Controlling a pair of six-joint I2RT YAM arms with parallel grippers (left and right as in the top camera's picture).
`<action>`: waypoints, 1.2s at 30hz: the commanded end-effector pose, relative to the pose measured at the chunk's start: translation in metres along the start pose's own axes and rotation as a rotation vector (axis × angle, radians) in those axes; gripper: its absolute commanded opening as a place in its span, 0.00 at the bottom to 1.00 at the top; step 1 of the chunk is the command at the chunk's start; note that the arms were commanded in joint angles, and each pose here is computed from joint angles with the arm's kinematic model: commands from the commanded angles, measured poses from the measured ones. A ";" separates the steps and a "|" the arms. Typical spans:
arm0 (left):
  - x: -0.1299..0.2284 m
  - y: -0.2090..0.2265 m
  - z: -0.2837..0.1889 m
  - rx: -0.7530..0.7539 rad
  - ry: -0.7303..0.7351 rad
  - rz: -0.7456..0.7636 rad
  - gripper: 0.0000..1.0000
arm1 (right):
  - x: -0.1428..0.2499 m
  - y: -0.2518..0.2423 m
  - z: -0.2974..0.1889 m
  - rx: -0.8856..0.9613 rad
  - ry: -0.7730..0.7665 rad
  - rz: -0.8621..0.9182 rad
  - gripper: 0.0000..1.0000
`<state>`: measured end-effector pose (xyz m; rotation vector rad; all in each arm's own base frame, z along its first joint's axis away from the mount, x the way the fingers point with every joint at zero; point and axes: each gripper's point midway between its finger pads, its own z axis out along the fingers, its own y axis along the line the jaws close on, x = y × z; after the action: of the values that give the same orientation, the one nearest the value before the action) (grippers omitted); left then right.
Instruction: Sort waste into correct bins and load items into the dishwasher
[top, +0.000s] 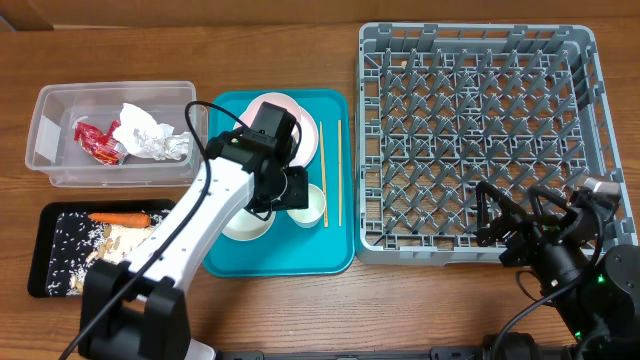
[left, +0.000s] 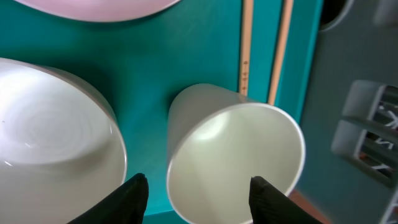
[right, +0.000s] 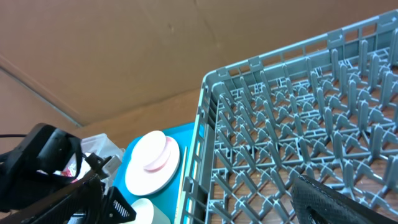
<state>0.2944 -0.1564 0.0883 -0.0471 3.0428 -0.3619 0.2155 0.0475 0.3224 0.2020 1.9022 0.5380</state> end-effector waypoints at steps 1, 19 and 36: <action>0.006 0.007 0.017 -0.040 0.046 -0.017 0.53 | -0.004 0.004 -0.004 -0.009 -0.010 -0.011 1.00; -0.031 0.013 -0.017 -0.035 -0.072 0.001 0.04 | 0.025 0.019 0.012 -0.130 0.166 -0.038 0.94; -0.019 -0.105 -0.168 0.993 -0.166 0.496 0.04 | 0.072 0.102 0.040 -1.080 0.533 -0.062 0.93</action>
<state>0.3201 -0.1992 0.2304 0.4770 2.5357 -1.3025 0.2339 0.1621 0.2670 -0.5217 2.0794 1.3881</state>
